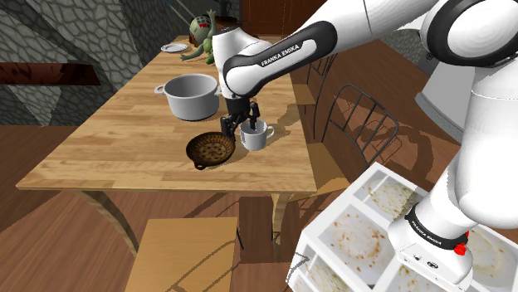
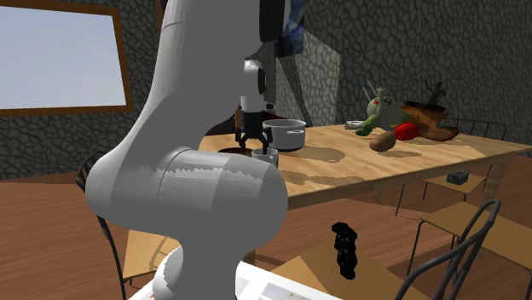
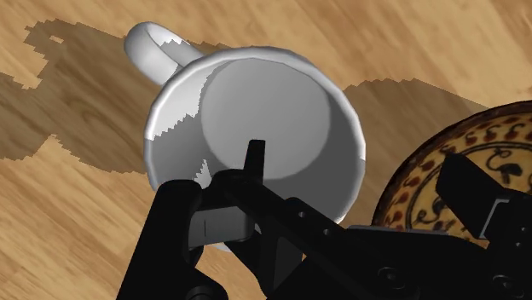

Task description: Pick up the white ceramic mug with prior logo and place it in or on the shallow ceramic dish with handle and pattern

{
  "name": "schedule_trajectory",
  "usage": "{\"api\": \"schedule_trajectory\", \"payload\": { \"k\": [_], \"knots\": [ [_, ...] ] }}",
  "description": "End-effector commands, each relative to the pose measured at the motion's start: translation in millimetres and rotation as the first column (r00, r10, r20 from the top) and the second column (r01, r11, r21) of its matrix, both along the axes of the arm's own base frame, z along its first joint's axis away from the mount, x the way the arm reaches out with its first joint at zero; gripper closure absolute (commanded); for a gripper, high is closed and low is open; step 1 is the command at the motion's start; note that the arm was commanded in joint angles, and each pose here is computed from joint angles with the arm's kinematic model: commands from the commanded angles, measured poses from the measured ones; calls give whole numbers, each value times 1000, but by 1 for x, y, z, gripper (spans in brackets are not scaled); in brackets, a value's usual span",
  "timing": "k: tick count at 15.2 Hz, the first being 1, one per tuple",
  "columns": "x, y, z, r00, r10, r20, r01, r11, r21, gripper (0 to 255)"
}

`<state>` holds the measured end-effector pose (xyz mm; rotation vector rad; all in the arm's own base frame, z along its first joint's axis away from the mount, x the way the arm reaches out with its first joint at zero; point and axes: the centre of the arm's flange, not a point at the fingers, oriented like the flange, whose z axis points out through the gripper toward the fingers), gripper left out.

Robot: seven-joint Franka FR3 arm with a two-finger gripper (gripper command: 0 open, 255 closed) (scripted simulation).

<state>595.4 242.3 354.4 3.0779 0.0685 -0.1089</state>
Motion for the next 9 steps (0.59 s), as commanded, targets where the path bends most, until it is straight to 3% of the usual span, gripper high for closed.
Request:
{"api": "schedule_trajectory", "payload": {
  "k": [1, 8, 9],
  "knots": [
    [0, -1, -7, 1000, 0, 0, 0, 1000, 0, 0],
    [0, -1, -7, 1000, 0, 0, 0, 1000, 0, 0],
    [0, -1, -7, 1000, 0, 0, 0, 1000, 0, 255]
  ]
}}
